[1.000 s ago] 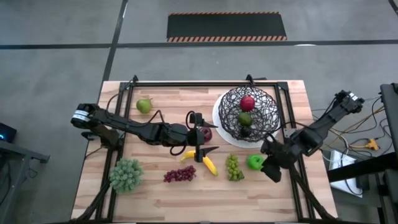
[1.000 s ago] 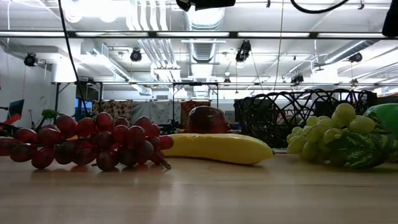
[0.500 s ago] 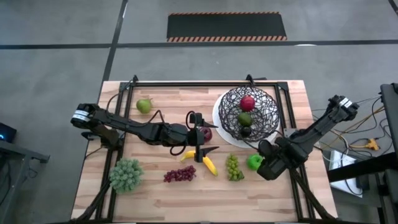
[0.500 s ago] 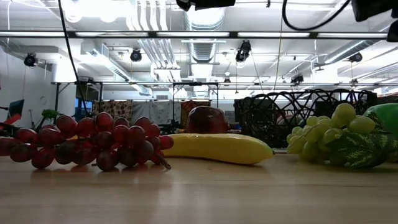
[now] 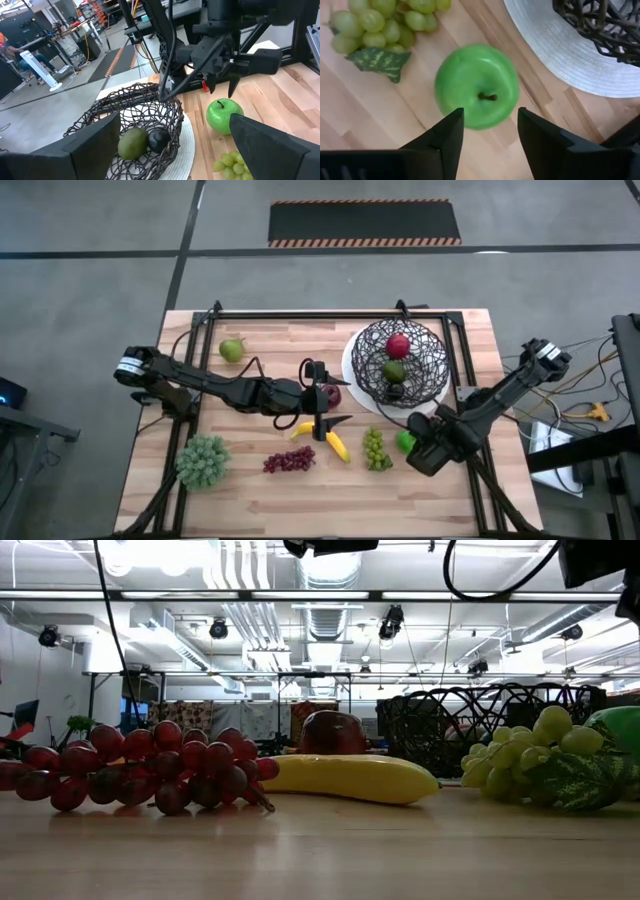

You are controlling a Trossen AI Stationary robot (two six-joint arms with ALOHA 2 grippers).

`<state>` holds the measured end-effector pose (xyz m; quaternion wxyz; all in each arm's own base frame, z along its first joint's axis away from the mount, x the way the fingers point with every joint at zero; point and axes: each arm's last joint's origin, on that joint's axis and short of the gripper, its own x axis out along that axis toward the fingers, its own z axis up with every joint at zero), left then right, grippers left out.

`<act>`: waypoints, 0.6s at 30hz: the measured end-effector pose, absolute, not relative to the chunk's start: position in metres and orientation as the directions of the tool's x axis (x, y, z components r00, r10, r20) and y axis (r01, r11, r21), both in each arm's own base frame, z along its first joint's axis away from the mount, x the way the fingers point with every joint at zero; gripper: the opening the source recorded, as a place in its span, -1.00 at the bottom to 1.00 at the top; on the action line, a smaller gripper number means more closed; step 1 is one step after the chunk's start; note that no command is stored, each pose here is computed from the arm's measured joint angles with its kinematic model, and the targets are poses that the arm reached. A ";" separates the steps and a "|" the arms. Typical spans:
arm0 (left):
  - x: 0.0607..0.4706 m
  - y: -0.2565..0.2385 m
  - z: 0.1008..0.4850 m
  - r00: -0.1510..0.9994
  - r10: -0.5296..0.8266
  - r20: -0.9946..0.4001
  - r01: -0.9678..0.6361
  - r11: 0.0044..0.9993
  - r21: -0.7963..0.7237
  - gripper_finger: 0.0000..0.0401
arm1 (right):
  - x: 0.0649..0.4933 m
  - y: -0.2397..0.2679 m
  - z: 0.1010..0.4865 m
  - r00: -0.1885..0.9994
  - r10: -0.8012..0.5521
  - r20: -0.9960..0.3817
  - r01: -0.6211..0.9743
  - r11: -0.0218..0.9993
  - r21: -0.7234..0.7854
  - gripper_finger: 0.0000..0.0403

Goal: Build produce basket
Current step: Put the green apple into the wire basket

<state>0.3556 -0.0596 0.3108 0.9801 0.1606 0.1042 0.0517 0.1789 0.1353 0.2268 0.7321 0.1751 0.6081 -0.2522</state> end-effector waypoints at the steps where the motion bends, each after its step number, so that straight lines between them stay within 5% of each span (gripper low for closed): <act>1: 0.356 -0.060 0.311 0.973 0.135 -0.188 -0.068 0.943 0.326 0.78 | 0.180 0.136 0.225 0.127 -0.164 -0.978 0.582 0.811 -0.060 -0.16; 18: 0.356 -0.060 0.311 0.973 0.135 -0.188 -0.068 0.942 0.327 0.78 | 0.191 0.145 0.211 0.144 -0.162 -0.976 0.560 0.826 -0.054 -0.18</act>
